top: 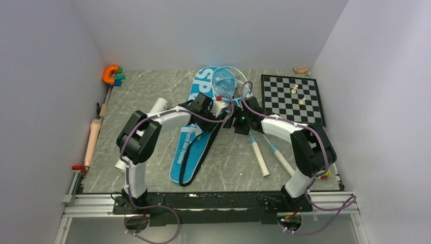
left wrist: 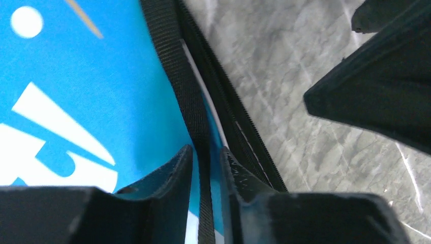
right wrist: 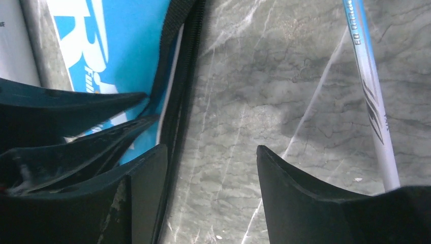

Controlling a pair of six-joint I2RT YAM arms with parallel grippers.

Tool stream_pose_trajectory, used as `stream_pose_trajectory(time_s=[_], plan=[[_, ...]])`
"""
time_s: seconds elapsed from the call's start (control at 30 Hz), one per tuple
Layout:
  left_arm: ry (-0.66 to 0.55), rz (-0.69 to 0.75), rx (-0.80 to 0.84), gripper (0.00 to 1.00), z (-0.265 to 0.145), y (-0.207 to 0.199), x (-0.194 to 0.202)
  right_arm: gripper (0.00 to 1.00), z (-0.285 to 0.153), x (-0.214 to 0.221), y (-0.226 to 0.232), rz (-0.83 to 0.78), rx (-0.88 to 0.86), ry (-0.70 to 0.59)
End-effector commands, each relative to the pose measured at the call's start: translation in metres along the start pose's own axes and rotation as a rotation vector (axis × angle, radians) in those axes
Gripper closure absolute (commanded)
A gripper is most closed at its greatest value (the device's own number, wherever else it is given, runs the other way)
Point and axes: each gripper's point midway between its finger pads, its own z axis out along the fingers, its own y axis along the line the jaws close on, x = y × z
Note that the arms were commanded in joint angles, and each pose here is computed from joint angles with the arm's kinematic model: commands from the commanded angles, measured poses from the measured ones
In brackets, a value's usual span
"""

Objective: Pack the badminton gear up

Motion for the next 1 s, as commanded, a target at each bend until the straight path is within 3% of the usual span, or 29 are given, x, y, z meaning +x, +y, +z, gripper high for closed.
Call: stream_pose_trajectory(time_s=[0.0, 0.07, 0.1, 0.23, 0.33, 0.43, 0.8, 0.97], plan=[[-0.091, 0.002, -0.14, 0.59, -0.038, 0.035, -0.022, 0.32, 0.006, -0.004, 0.017, 0.034, -0.073, -0.011], [-0.13, 0.015, -0.158, 0.43, -0.05, 0.036, -0.032, 0.32, 0.005, -0.006, 0.014, 0.031, -0.062, -0.02], [-0.146, 0.015, -0.157, 0.39, -0.056, 0.034, -0.036, 0.32, 0.005, -0.007, 0.013, 0.031, -0.058, -0.023], [-0.174, 0.036, -0.087, 0.37, -0.065, 0.014, -0.04, 0.32, 0.007, -0.008, 0.009, 0.025, -0.035, -0.029], [-0.108, 0.074, -0.031, 0.36, -0.047, -0.007, -0.02, 0.32, 0.006, -0.01, 0.004, 0.023, -0.015, -0.04], [-0.044, 0.086, -0.02, 0.2, -0.027, -0.015, -0.003, 0.32, 0.004, -0.013, -0.002, 0.025, 0.001, -0.052], [0.038, 0.068, -0.056, 0.23, 0.001, -0.001, 0.0, 0.32, -0.007, -0.02, -0.016, 0.04, 0.008, -0.075], [0.054, 0.077, -0.045, 0.33, 0.007, -0.001, 0.004, 0.33, -0.009, -0.021, -0.019, 0.043, 0.004, -0.08]])
